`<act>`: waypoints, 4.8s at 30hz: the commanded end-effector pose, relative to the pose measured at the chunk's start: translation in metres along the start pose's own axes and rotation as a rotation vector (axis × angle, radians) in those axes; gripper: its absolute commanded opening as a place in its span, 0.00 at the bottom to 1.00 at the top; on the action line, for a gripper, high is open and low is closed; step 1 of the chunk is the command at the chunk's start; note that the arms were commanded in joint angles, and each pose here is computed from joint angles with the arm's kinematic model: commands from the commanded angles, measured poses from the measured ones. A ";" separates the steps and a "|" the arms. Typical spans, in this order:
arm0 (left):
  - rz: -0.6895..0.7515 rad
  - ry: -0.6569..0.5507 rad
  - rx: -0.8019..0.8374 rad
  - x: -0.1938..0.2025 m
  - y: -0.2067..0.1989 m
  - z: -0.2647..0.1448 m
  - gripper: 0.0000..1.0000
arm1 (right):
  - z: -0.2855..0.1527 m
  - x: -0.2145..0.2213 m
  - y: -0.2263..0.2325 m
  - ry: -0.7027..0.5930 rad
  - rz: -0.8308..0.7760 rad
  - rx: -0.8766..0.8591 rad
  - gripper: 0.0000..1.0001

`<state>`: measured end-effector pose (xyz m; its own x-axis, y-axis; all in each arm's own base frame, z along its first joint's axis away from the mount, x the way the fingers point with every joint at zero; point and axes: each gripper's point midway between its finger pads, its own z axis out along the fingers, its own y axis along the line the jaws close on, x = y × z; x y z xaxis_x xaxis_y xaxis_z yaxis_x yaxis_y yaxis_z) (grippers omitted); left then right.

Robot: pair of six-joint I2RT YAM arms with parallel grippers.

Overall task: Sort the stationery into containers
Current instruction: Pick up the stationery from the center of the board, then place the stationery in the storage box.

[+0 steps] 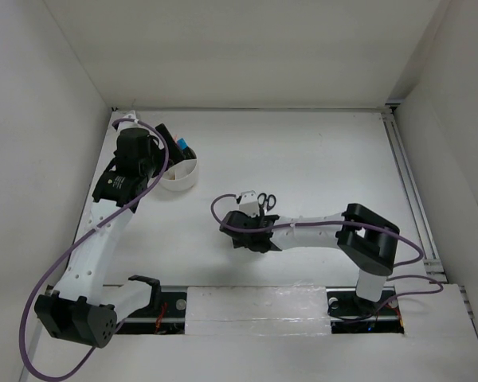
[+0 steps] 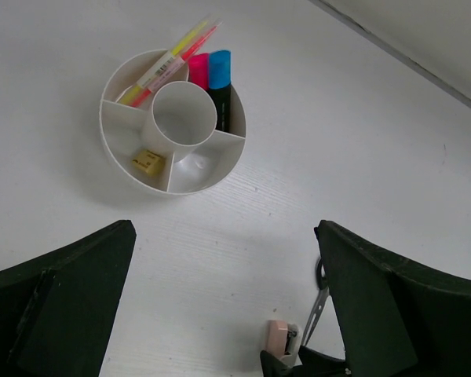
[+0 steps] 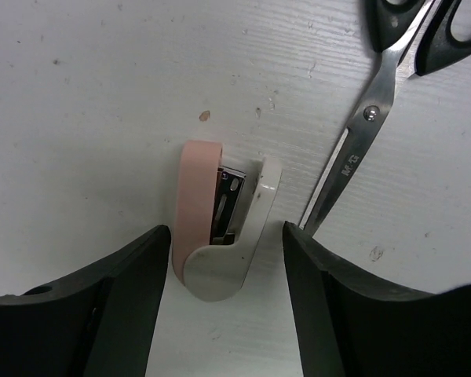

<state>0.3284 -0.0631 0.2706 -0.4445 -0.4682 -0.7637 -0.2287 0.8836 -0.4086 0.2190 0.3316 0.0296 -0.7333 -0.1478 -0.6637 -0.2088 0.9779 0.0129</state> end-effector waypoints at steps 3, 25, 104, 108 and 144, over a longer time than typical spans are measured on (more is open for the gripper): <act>0.009 -0.034 0.026 -0.008 -0.003 -0.005 1.00 | -0.001 -0.006 0.018 -0.007 0.038 -0.042 0.40; -0.057 0.305 0.773 0.055 -0.116 -0.041 1.00 | -0.115 -0.162 0.021 -0.595 -0.124 -0.521 0.00; 0.490 -0.157 0.467 -0.006 -0.070 0.120 0.00 | -0.183 -0.181 -0.002 -0.703 -0.114 -0.670 1.00; 0.524 -0.133 0.415 -0.003 -0.059 0.120 0.00 | -0.190 -0.184 -0.004 -0.722 -0.116 -0.673 1.00; 0.604 0.051 0.264 0.046 -0.010 0.150 0.11 | -0.206 -0.180 -0.022 -0.782 -0.120 -0.681 1.00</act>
<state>0.4304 -0.0971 0.1376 -0.5413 0.1112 -0.8334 0.2964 0.9528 -0.0654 0.2218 0.3083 0.2904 -0.1492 0.1004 -0.9837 -0.7412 0.6471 0.1785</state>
